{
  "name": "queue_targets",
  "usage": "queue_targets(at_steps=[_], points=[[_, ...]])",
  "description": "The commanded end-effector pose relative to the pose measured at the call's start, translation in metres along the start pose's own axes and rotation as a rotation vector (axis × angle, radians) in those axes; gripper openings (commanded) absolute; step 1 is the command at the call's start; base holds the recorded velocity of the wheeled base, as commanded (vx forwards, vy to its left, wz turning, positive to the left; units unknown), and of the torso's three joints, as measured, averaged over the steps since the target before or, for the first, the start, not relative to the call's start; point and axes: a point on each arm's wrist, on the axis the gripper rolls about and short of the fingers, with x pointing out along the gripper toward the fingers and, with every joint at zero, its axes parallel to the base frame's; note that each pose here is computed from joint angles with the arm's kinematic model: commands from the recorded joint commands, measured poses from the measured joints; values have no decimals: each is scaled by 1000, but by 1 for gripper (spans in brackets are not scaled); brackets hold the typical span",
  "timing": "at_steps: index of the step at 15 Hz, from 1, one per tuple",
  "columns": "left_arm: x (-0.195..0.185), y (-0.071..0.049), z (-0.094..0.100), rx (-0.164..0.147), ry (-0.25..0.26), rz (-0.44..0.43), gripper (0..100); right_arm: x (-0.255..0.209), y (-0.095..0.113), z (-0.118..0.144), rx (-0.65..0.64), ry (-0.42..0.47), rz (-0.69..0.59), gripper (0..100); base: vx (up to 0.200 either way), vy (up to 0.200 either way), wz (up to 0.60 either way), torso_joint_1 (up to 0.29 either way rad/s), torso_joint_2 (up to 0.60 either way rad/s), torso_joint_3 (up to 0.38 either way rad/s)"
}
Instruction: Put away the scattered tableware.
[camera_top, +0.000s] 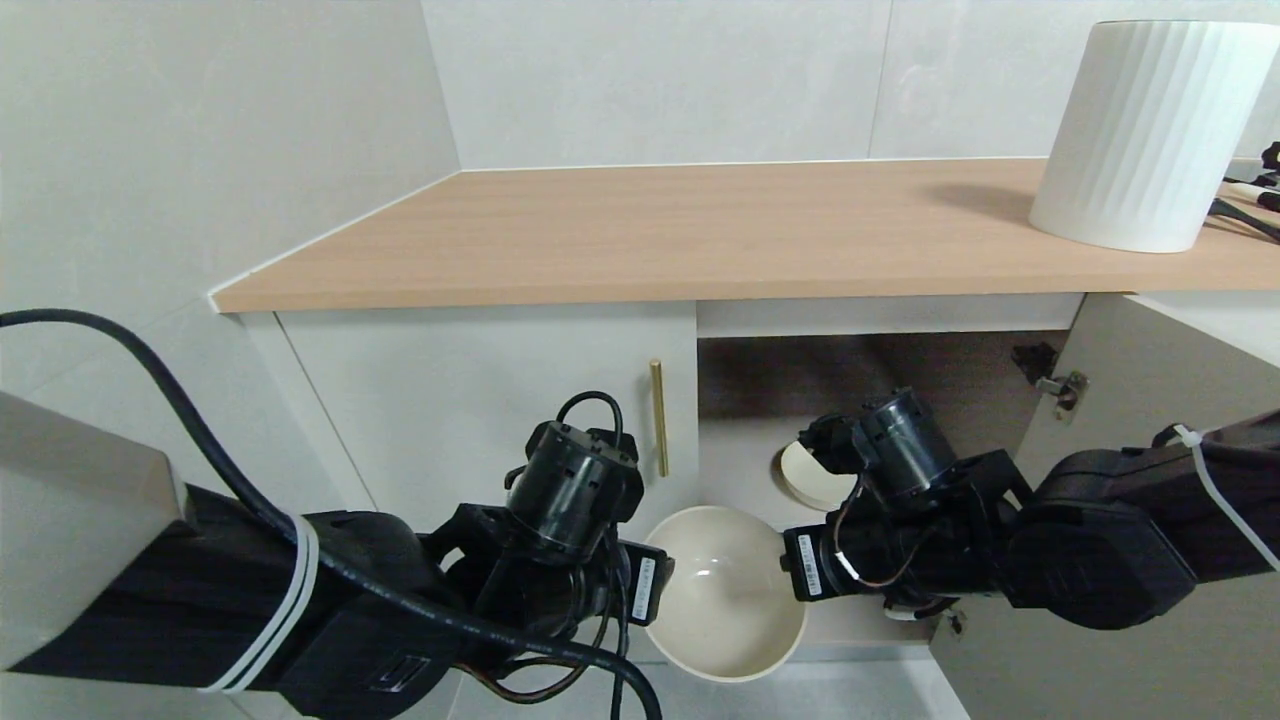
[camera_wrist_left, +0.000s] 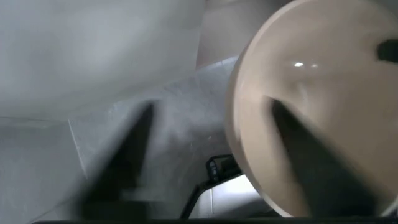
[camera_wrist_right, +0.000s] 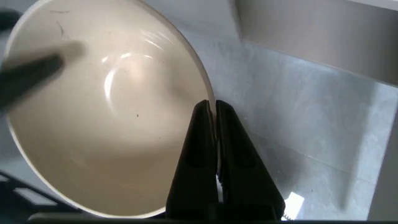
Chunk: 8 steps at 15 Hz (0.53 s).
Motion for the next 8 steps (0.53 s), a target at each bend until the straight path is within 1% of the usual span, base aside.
queue_targets(at_steps=[1, 2, 3, 4, 5, 6, 7, 8], points=[[-7, 1, 4, -10, -24, -8, 100, 2, -3, -2, 15, 5, -19, 0, 0, 0, 0, 0, 0, 0], [-11, 3, 8, -19, -40, -8, 100, 4, -10, -3, 42, 10, -48, 0, 0, 0, 0, 0, 0, 0], [-15, 6, 11, -27, -51, -5, 100, 12, -22, 0, 82, 15, -80, 0, 0, 0, 0, 0, 0, 0], [-19, 7, 13, -32, -65, -8, 100, 17, -31, 6, 129, 0, -104, 0, 0, 0, 0, 0, 0, 0], [-22, 7, 14, -34, -72, -11, 100, 19, -35, 9, 152, -10, -119, 0, 0, 0, 0, 0, 0, 0], [-27, 9, 18, -41, -91, -14, 100, 28, -51, 21, 242, -59, -199, 0, 0, 0, 0, 0, 0, 0], [-27, 9, 18, -41, -91, -14, 100, 33, -65, 31, 305, -109, -270, 0, 0, 0, 0, 0, 0, 0], [-27, 9, 17, -41, -88, -13, 100, 33, -68, 33, 320, -121, -287, 0, 0, 0, 0, 0, 0, 0]])
